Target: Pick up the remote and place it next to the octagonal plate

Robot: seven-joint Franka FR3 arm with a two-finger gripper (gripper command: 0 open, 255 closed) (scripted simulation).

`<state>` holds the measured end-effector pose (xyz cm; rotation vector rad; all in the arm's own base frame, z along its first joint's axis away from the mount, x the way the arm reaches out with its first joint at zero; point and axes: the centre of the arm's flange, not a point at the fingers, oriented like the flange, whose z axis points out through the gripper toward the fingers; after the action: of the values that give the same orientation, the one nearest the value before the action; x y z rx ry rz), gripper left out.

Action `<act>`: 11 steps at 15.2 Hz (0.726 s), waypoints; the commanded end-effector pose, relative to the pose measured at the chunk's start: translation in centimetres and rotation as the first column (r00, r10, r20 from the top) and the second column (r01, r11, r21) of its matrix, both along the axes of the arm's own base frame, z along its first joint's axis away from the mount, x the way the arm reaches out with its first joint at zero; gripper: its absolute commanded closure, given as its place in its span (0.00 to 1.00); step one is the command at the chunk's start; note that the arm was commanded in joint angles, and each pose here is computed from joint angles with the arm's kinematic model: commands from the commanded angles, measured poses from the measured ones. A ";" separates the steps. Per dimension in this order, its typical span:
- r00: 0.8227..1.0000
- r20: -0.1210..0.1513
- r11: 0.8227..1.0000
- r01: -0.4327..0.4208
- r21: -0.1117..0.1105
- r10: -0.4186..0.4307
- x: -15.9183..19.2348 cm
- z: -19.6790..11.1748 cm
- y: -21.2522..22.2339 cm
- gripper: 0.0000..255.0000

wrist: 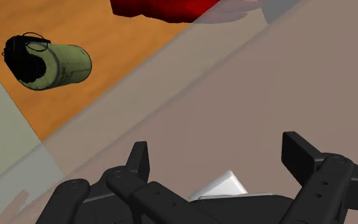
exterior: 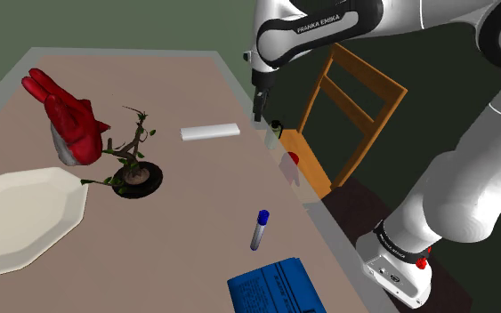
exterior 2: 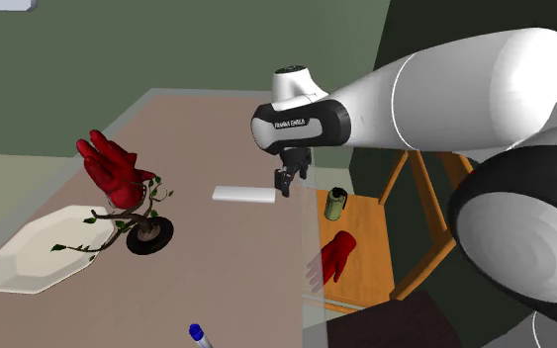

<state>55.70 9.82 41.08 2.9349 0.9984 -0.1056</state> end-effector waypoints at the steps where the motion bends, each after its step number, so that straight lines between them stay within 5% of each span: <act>1: 0.998 0.010 0.998 -0.063 0.009 0.063 1.7 -0.8 1.9 0.00; 6: 0.977 0.034 0.977 -0.214 0.028 0.213 4.9 -2.6 6.7 0.00; 11: 0.932 0.060 0.932 -0.360 0.042 0.357 7.4 -4.2 12.1 0.00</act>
<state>62.61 20.81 36.90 2.7465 1.4828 -0.0036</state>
